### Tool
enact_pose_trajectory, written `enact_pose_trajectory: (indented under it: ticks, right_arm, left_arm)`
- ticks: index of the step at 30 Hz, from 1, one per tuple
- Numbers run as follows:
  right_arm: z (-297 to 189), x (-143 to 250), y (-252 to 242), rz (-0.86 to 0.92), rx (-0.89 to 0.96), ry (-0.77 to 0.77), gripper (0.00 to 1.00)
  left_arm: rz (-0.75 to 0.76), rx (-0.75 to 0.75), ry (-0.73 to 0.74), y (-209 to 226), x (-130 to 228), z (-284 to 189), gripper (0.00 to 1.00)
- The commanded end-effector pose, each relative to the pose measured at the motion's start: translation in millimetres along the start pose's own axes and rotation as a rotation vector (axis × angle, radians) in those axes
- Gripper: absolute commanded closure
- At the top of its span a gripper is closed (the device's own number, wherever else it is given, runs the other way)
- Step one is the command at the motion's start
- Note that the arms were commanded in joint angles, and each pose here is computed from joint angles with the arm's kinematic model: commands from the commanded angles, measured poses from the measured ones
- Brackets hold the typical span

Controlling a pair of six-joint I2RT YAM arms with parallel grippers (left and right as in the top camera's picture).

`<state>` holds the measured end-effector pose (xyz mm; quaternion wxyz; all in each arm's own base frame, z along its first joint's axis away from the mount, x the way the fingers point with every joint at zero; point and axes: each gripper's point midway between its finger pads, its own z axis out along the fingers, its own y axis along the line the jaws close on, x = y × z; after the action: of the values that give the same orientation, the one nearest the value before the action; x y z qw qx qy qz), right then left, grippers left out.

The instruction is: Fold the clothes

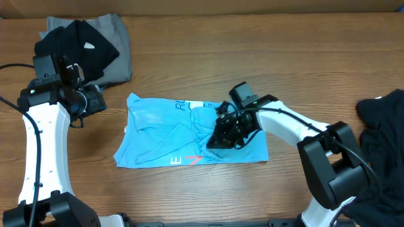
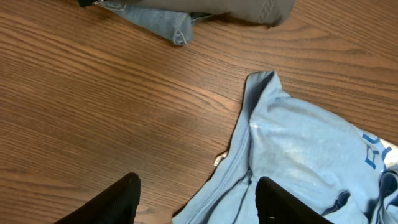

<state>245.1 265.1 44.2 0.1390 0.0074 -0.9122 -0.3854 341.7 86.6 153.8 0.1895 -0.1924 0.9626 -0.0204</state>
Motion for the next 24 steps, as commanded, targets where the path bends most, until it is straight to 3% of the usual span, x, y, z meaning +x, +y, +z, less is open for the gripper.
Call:
enact_pose_trajectory:
  ticks: [1, 4, 9, 18, 24]
  right_arm:
    - [-32, -36, -21, 0.114, 0.135, -0.196, 0.96]
    - [-42, -47, -47, 0.26, 0.245, -0.287, 0.96]
    - [-28, -38, -40, 0.29, 0.251, -0.263, 0.96]
    - [45, 16, 38, 0.025, 0.135, -0.074, 0.96]
    - [11, -8, 37, 0.0, 0.163, -0.159, 0.96]
  left_arm:
    - [-0.006, -0.016, -0.023, 4, -2, -6, 0.37]
    - [-0.007, -0.017, -0.01, 5, 2, -1, 0.36]
    - [-0.008, -0.018, -0.005, 5, 3, 1, 0.35]
    - [-0.007, -0.016, -0.012, 5, 1, 1, 0.35]
    - [-0.008, -0.019, 0.007, 5, 6, 1, 0.35]
